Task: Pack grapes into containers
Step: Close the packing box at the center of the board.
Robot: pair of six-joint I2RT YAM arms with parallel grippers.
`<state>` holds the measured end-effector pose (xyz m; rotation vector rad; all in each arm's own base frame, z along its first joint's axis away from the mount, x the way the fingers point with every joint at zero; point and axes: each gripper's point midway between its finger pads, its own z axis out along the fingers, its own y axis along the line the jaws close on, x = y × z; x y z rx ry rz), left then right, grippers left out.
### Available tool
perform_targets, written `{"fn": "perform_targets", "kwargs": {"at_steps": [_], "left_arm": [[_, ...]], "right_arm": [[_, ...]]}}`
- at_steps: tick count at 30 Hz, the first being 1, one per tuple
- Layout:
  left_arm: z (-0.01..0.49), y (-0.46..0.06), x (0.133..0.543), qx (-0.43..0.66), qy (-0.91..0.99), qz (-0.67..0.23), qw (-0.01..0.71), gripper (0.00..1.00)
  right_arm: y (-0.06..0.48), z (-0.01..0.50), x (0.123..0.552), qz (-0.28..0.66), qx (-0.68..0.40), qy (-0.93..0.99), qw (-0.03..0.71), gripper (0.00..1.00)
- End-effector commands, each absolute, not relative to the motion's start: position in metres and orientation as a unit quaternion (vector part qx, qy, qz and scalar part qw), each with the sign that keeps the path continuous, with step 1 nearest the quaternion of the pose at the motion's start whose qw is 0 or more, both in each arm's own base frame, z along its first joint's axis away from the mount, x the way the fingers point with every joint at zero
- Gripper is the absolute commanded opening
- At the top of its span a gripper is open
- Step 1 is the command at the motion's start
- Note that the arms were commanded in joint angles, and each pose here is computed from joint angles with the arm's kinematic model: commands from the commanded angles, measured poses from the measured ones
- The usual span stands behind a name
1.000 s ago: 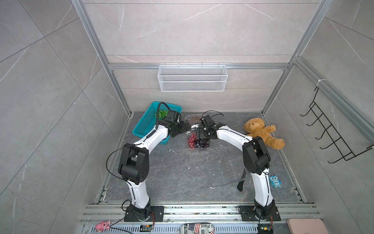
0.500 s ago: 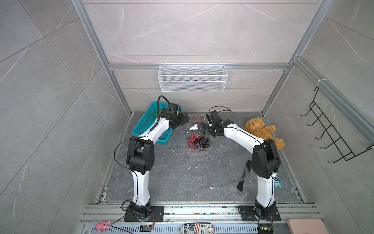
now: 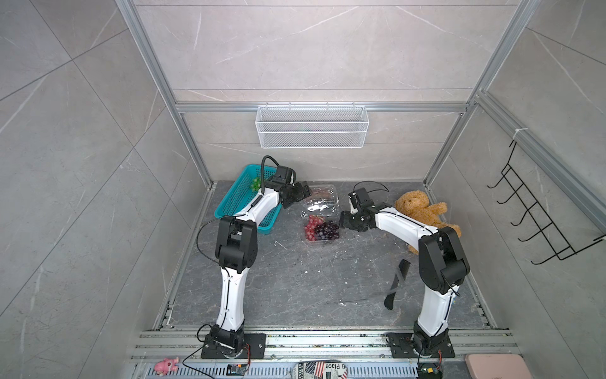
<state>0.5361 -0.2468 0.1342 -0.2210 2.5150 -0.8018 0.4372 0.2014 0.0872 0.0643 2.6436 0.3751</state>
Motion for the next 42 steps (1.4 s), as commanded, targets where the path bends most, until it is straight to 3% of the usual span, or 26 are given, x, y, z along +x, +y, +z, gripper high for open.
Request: {"fn": "perform_targets", "kwargs": {"at_steps": [1, 11, 18, 25, 37, 42], "left_arm": [[0.15, -0.258, 0.544, -0.06, 0.909, -0.324, 0.256, 0.99], [0.154, -0.267, 0.549, -0.047, 0.898, -0.349, 0.265, 0.99], [0.159, -0.273, 0.551, -0.034, 0.89, -0.366, 0.271, 0.99], [0.168, -0.277, 0.55, -0.021, 0.882, -0.38, 0.278, 0.99], [0.178, -0.276, 0.54, 0.004, 0.88, -0.38, 0.284, 0.99], [0.182, -0.274, 0.534, 0.021, 0.88, -0.375, 0.289, 0.99]], "right_arm": [[0.21, 0.085, 0.443, 0.164, 0.017, 0.958, 0.237, 0.56], [0.218, 0.065, 0.455, 0.167, 0.0, 0.962, 0.215, 0.39], [0.223, 0.06, 0.465, 0.163, -0.01, 0.963, 0.213, 0.22], [0.228, 0.061, 0.476, 0.16, -0.031, 0.962, 0.218, 0.16], [0.238, 0.068, 0.488, 0.168, -0.073, 0.955, 0.232, 0.14], [0.238, 0.071, 0.493, 0.16, -0.083, 0.955, 0.234, 0.2]]}}
